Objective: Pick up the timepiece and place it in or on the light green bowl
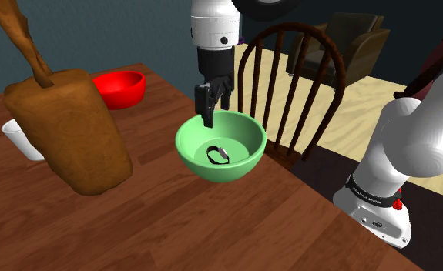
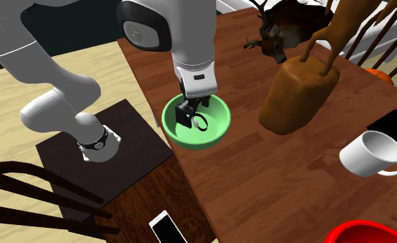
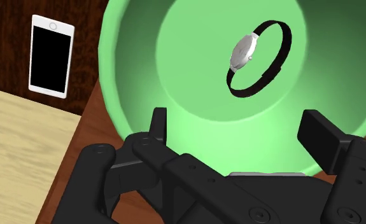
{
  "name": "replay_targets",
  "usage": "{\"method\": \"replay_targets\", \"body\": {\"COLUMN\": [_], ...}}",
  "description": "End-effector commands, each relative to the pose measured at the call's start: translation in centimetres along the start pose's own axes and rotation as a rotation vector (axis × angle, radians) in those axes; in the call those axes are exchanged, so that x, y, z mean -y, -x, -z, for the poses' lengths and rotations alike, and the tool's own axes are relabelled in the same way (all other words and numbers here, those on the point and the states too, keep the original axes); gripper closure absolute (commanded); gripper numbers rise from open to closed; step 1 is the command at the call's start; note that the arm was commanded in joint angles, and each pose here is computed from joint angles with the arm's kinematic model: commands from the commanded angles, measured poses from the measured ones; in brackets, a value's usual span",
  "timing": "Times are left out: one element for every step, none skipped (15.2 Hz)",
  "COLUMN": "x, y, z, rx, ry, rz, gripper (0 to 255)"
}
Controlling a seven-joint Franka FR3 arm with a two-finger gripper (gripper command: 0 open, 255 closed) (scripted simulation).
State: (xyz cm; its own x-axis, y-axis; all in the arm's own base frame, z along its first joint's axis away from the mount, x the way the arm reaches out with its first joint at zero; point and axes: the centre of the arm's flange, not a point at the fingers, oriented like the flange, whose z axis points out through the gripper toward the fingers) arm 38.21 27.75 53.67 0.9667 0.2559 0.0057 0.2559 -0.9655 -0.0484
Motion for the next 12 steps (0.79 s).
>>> {"method": "replay_targets", "body": {"x": [0.0,0.0,0.0,0.0,0.0,0.0,0.0,0.0,0.0,0.0,0.0,0.0], "y": [0.0,0.0,0.0,0.0,0.0,0.0,0.0,0.0,0.0,0.0,0.0,0.0], "z": [1.3,2.6,4.0,5.0,5.0,5.0,5.0,5.0,5.0,5.0,5.0,5.0], "rx": [0.000,0.000,0.000,0.000,0.000,0.000,0.000,0.000,0.000,0.000,0.000,0.000], "ry": [0.000,0.000,0.000,0.000,0.000,0.000,0.000,0.000,0.000,0.000,0.000,0.000], "rz": [0.000,0.000,0.000,0.000,0.000,0.000,0.000,0.000,0.000,0.000,0.000,0.000], "gripper": [0,0,0,0,0,0,0,0,0,0,0,0]}}
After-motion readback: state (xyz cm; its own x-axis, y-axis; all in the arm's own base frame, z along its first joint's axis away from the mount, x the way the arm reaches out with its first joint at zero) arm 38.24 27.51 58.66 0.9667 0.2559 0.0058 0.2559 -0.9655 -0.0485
